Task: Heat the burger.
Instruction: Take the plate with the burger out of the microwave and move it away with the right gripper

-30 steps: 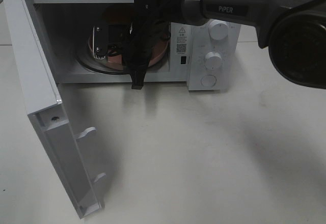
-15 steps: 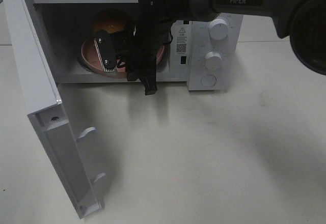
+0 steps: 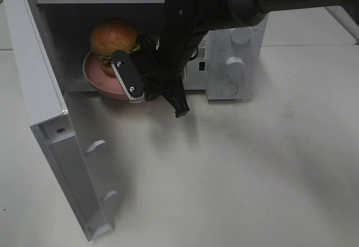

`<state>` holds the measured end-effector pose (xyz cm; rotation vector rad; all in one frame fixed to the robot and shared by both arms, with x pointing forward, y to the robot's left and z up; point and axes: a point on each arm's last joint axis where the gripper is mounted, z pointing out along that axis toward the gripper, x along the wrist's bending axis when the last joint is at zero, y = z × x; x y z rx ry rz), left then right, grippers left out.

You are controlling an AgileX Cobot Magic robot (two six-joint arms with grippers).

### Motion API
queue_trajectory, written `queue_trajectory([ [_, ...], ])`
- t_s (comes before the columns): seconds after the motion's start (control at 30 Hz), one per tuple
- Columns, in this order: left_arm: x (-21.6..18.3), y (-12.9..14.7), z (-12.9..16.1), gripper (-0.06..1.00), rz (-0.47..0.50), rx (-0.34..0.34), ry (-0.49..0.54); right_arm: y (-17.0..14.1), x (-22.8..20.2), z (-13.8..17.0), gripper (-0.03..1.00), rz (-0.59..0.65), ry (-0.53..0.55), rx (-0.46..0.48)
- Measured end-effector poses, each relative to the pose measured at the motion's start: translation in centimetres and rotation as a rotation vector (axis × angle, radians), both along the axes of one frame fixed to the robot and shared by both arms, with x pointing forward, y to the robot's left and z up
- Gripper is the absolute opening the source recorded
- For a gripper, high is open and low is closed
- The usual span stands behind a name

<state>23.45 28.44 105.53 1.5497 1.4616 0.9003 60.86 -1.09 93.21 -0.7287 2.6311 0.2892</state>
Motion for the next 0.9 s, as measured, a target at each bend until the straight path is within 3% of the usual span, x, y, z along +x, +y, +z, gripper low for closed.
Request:
queue_trajectory([
  [0.9,0.0,0.0,0.0,0.98,0.0,0.0,0.0,-3.8,-5.2,2.7,0.05,0.062,-0.054,-0.009],
])
